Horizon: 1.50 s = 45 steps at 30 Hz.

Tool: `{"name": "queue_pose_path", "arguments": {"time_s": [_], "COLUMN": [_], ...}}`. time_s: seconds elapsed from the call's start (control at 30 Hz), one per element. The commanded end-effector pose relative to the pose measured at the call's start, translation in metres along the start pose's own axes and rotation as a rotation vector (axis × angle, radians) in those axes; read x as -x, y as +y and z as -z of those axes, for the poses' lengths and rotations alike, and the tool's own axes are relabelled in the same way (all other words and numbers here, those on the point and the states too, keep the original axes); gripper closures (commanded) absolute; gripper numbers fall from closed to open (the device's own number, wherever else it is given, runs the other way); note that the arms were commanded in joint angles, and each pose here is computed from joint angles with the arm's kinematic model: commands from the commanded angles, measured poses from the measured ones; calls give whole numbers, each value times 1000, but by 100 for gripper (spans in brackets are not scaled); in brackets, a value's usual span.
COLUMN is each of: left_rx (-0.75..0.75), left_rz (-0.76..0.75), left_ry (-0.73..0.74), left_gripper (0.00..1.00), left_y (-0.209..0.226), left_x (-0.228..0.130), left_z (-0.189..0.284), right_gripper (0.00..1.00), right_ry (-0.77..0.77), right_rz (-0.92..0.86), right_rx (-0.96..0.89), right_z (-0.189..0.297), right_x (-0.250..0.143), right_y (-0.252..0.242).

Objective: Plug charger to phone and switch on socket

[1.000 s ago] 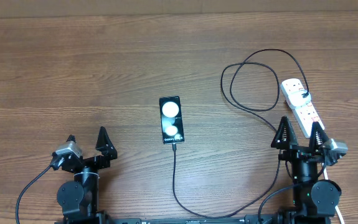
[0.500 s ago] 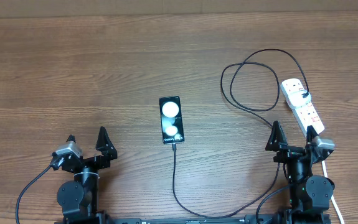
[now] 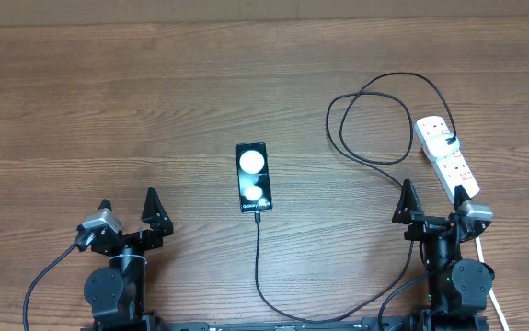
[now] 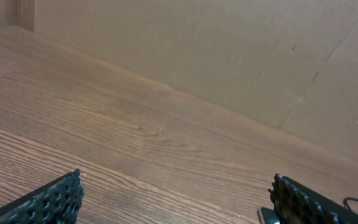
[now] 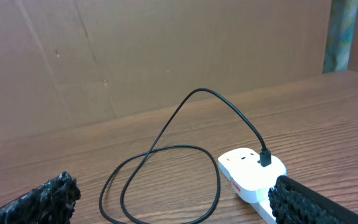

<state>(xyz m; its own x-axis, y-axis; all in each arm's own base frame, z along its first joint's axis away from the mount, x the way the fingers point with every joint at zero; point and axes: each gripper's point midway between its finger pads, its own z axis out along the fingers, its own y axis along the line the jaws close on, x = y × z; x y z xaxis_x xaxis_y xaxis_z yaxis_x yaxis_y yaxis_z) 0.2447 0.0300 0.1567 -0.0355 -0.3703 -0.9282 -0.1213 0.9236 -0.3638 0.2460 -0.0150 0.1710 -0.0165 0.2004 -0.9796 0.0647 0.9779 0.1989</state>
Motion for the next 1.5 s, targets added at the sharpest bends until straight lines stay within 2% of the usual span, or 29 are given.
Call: {"name": "queue_pose_path", "arguments": {"time_s": [0.0,0.4,0.5,0.73,0.87,1.47], "left_rx": [4,-13,26,-72,-81,-83], "left_rz": [6,4,-13,-312,-402,-400], "left_ry": [-3,-2,-12,16,15,15], "left_gripper": [0,0,0,0,0,0], "left_y": [1,-3,1,-22,-24,-24], "left_x": [0,-1,-1,-10,-11,-11], "left_z": [0,0,0,1,1,1], "right_gripper": [0,0,0,0,0,0], "right_ry": [-7,-7,-7,-7,-7,-7], "right_rz": [8,8,8,8,8,8], "right_rx": [0,0,0,0,0,0], "right_z": [0,0,0,0,0,0], "right_x": [-1,-1,-1,-1,-1,-1], "right_y": [0,0,0,0,0,0]}}
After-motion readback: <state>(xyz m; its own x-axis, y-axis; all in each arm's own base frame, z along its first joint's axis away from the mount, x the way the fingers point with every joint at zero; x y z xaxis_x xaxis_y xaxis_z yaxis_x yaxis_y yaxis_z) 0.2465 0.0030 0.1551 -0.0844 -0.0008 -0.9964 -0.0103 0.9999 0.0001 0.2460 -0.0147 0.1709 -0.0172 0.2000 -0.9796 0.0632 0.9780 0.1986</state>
